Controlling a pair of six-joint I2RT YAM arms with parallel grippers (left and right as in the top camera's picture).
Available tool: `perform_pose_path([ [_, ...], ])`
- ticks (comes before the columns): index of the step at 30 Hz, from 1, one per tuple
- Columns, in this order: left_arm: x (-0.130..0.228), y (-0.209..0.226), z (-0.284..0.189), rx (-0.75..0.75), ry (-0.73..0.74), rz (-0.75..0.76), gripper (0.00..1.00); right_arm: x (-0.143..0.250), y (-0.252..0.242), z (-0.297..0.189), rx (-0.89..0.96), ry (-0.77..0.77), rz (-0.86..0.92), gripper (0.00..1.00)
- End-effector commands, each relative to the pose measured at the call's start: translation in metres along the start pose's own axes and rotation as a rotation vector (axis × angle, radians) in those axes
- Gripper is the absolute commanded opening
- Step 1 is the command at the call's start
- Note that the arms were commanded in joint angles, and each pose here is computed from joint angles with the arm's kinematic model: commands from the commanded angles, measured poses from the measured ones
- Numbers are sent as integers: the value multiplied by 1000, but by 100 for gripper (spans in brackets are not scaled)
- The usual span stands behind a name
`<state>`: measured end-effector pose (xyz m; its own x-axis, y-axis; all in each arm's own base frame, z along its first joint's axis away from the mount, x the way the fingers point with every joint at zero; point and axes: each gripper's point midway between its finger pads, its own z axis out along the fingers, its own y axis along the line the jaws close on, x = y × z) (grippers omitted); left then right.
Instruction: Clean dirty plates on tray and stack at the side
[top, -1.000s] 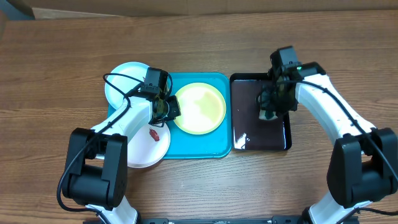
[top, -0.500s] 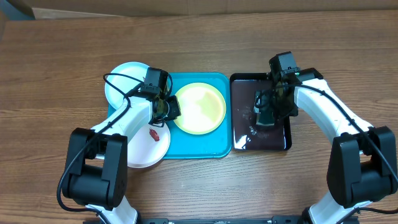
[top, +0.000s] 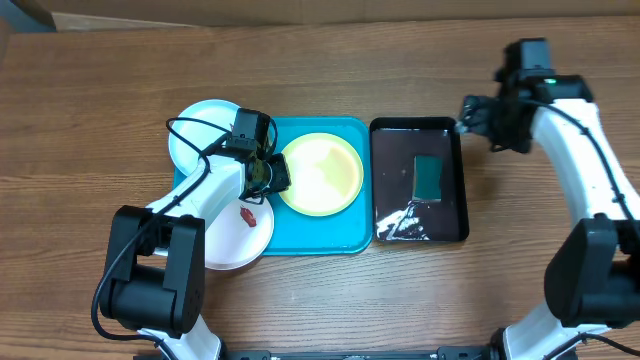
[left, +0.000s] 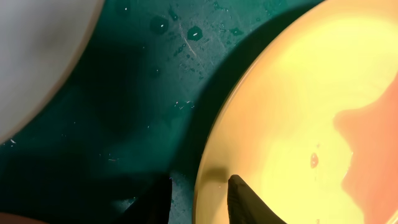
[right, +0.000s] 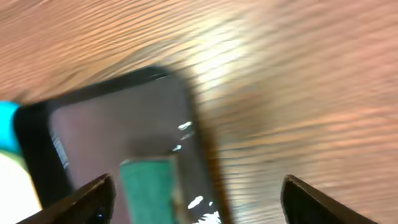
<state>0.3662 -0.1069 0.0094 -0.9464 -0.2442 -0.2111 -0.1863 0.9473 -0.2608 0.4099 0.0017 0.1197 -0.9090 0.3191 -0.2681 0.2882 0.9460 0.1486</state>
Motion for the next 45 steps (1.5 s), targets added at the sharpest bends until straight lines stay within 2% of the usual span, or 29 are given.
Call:
perform_pose_path([
  [1,5,4,6,-20,13,10,31,-5,-14,-4,3,-5,48,100],
  [5,5,3,6,-33,6,20,26,-6,-19,-4,6,-7,59,100],
  [6,5,2,7,-41,0,28,22,-6,-19,-4,6,-7,59,100],
  [25,6,-1,7,-63,-13,46,20,-6,-19,-4,6,-7,59,100],
  [29,6,-1,7,-62,-14,46,5,-6,-19,-4,6,-7,59,100],
  [31,4,-2,6,-60,-18,47,4,-6,-19,-4,6,-7,59,100],
  [39,-17,2,-15,-114,-45,44,4,-6,-19,-4,6,-7,59,100],
  [45,-46,-11,-48,-139,-84,112,4,-6,-19,-4,6,-7,59,100],
])
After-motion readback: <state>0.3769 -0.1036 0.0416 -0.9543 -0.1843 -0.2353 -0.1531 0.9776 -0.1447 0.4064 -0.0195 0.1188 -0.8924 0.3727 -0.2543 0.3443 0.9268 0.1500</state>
